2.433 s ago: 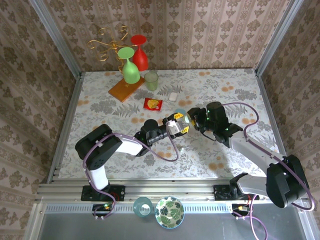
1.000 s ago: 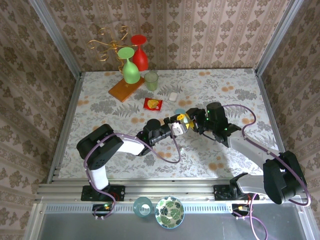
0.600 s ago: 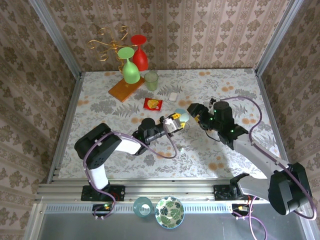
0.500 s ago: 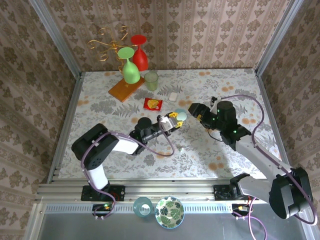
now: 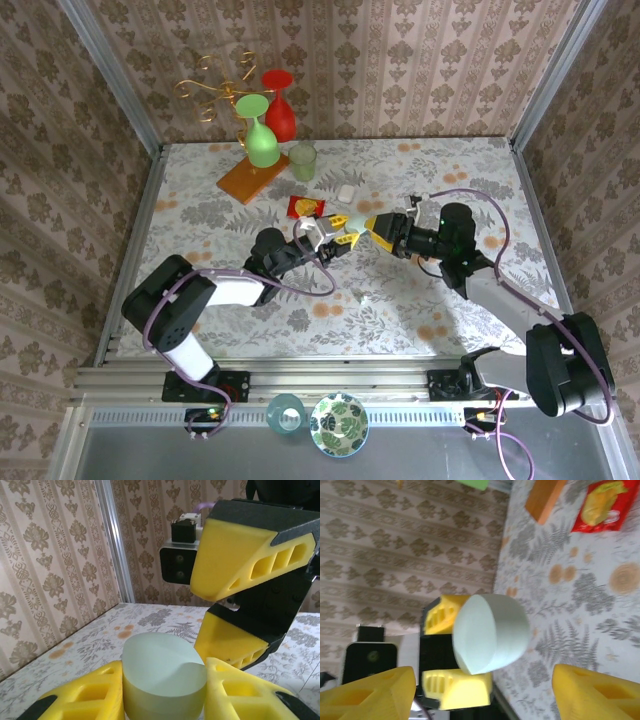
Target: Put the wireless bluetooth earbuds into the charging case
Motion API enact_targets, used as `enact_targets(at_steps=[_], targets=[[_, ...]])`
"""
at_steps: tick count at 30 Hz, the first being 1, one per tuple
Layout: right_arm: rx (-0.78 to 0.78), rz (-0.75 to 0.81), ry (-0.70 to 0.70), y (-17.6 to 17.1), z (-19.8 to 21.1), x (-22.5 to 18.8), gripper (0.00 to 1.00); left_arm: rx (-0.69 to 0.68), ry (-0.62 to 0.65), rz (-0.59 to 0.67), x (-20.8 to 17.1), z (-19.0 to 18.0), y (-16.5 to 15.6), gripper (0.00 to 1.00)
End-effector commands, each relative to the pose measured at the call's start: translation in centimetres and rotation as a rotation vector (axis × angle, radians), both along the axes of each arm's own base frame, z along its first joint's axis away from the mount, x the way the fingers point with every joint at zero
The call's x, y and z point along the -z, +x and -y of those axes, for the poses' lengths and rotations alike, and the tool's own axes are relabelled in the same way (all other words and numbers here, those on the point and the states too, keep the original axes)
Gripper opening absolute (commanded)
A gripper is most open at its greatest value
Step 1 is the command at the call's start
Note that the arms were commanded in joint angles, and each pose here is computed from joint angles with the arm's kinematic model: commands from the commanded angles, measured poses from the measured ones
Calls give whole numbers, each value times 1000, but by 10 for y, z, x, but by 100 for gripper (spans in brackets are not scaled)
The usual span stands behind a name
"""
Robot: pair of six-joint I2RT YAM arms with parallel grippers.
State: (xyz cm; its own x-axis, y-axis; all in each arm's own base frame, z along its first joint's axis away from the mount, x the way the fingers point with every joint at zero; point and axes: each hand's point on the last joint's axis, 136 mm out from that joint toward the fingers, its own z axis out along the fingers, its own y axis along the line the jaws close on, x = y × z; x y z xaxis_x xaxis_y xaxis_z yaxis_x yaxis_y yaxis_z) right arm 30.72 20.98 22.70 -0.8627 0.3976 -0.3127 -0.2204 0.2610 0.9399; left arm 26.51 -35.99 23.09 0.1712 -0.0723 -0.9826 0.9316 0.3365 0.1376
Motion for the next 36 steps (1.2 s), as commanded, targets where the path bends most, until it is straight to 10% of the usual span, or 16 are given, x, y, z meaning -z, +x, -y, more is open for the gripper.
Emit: enact_targets(at_steps=[1,11,22,28,36], targets=[[-77,47,109,-6,-8,-26,70,63,-94,9,-37,1,-8,31],[-74,21,192,3,-11,-33,60,95,-119,23,-52,2,-14,32],[-59,-13,236,7,-10,-44,15,95,-110,35,-49,2,-15,39],[-20,-23,315,14,-6,-58,12,72,-94,74,-46,0,-15,60],[-17,-41,372,18,-6,-64,12,41,-95,120,-51,0,-14,59]])
